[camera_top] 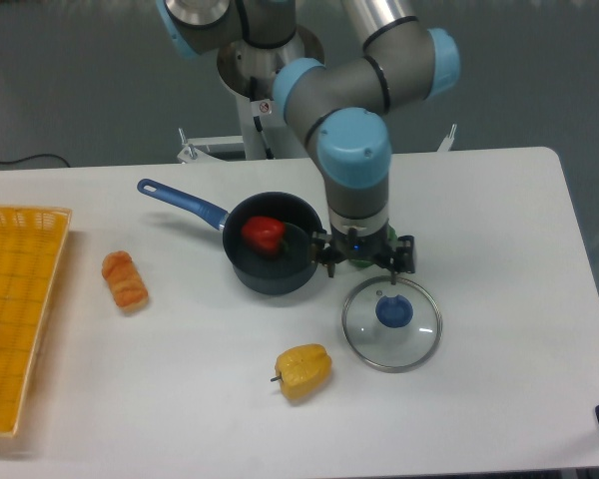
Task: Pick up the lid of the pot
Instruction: 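Lower the open gripper over the blue knob of the glass lid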
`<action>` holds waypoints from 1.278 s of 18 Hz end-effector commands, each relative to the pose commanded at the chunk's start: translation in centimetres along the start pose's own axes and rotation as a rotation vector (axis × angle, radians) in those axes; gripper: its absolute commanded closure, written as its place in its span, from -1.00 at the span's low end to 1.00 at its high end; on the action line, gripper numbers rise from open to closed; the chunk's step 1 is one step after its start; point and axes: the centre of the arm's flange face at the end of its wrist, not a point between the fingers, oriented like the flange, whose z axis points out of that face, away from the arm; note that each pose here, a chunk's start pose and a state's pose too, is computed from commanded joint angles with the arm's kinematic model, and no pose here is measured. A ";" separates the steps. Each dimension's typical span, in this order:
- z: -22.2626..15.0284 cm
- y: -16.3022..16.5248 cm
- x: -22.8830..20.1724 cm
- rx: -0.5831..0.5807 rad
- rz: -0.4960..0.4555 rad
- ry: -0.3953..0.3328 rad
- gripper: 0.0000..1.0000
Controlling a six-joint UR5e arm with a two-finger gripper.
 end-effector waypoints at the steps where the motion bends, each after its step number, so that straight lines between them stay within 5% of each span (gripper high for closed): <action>1: 0.7 -0.3 -0.1 0.005 -0.028 0.008 -1.00; 6: 4.4 -1.4 -1.0 0.009 -0.046 0.024 -1.00; 23: 8.0 -1.7 -4.4 -0.026 -0.004 0.046 -1.00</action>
